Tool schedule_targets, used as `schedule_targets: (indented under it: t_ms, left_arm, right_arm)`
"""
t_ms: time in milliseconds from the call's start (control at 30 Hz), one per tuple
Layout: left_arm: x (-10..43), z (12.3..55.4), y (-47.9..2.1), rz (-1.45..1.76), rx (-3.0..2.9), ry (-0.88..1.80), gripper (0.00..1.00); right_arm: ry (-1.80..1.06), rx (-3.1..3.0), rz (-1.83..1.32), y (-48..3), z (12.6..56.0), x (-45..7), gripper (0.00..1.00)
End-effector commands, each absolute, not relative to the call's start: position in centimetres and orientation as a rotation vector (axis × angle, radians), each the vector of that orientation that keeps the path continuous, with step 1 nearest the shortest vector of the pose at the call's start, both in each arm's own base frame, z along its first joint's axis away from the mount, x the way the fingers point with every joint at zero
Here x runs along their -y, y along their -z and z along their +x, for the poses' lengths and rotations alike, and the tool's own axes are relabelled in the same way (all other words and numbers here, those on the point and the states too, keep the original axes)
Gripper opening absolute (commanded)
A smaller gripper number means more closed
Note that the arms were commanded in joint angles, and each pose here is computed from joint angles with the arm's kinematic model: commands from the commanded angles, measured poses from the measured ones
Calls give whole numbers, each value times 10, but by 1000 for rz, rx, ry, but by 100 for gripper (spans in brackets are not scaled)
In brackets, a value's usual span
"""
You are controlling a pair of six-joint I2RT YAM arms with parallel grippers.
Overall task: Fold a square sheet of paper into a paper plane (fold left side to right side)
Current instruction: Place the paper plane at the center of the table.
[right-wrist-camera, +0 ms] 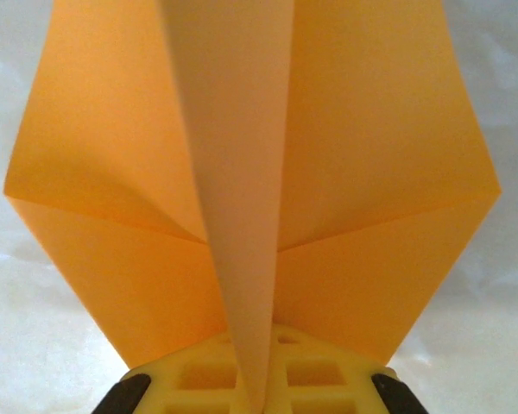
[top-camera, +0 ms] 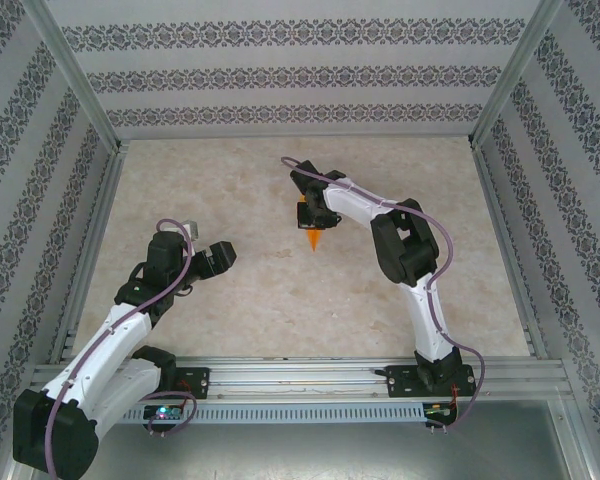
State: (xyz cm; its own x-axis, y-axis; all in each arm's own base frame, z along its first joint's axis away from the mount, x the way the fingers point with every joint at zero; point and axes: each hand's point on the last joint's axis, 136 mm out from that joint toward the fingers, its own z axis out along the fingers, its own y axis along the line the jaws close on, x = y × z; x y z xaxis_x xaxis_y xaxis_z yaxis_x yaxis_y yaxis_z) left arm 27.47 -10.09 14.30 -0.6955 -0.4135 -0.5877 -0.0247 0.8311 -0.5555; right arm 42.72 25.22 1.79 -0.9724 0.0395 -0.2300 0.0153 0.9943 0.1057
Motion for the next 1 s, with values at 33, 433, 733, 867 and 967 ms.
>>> schedule_targets:
  t_ms: [33, 433, 733, 867, 967]
  left_arm:
    - [99, 276, -151, -309, -2260, 672, 92]
    - [96, 276, -159, -292, -2259, 645, 92]
    - [95, 274, -160, -292, -2257, 635, 92]
    - [95, 274, -160, -289, -2256, 636, 92]
    - [95, 274, -159, -288, -2259, 635, 92]
  right_arm:
    - [-135, -2938, 21, -7, 423, -251, 9]
    - [-137, -2946, 8, -6, 418, -250, 31]
    - [-121, -2927, -11, -13, 418, -249, 45]
    - [-125, -2919, -18, -17, 418, -251, 47]
    - [-127, -2906, -27, -23, 419, -252, 47]
